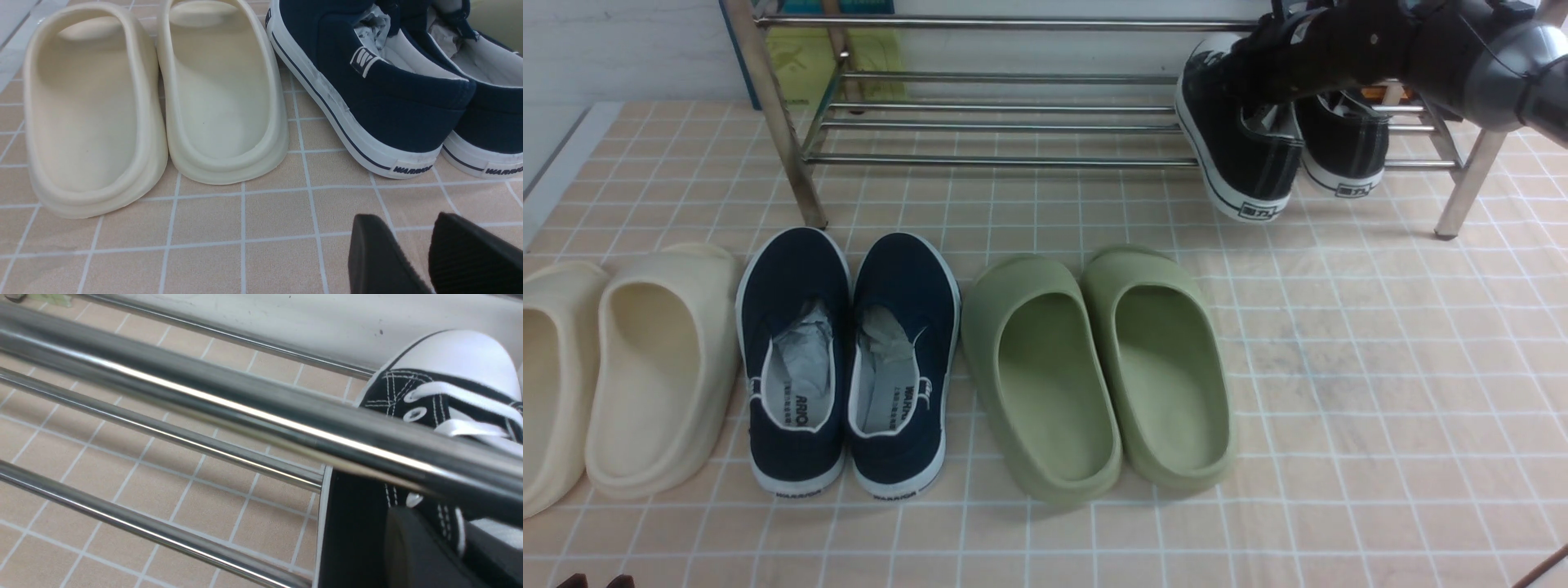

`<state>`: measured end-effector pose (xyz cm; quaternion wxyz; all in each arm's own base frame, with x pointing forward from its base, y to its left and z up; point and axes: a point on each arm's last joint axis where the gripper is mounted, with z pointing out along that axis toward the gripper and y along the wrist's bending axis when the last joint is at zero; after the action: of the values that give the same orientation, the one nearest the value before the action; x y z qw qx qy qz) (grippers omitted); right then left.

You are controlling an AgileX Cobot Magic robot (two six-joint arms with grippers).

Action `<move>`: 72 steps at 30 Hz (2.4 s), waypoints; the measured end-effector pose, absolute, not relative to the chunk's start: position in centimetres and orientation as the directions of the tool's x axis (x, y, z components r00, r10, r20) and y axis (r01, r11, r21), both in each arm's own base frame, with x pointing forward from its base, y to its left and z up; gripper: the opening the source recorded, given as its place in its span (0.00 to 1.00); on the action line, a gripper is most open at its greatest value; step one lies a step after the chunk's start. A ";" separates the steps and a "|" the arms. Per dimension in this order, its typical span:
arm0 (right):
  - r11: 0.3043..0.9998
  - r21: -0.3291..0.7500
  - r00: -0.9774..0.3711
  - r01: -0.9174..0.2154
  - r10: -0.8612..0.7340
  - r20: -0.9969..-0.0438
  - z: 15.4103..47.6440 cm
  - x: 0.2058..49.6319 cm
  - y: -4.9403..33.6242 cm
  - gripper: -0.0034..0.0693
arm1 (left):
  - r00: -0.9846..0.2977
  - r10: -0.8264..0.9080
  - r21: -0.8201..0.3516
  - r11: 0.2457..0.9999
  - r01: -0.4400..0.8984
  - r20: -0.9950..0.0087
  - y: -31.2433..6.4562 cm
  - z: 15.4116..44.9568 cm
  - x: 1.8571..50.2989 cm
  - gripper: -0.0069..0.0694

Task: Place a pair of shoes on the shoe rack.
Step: Use the right arm to put a shoe into the shoe rack

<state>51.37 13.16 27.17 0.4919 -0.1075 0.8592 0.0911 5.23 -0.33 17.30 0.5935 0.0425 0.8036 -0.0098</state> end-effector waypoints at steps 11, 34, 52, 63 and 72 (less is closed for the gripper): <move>0.954 0.057 -0.516 -0.293 -0.108 -0.850 31.8 48.8 12.8 0.46 | -0.292 0.057 0.035 0.996 0.080 -0.955 -0.3 17.3 5.2 0.40; 0.950 0.042 -0.874 -0.311 -0.268 -0.406 24.5 42.2 8.1 0.02 | -0.292 0.057 0.035 0.996 0.080 -0.955 -0.3 17.3 5.2 0.40; 0.949 0.040 -0.638 -0.314 -0.180 -0.749 23.7 45.0 12.5 0.04 | -0.292 0.057 0.035 0.996 0.080 -0.955 -0.3 17.3 5.2 0.40; 0.947 0.089 -0.692 -0.308 -0.159 -0.705 23.3 44.6 12.7 0.04 | -0.292 0.057 0.035 0.996 0.080 -0.955 -0.3 17.3 5.2 0.40; 0.920 0.104 -0.726 -0.378 -0.225 -0.649 27.7 41.5 12.4 0.04 | -0.292 0.057 0.035 0.996 0.080 -0.955 -0.3 17.3 5.2 0.40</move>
<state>41.48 12.42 27.69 0.3317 -0.1638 0.9219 0.1152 5.23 -0.33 17.30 0.5935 0.0425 0.8036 -0.0098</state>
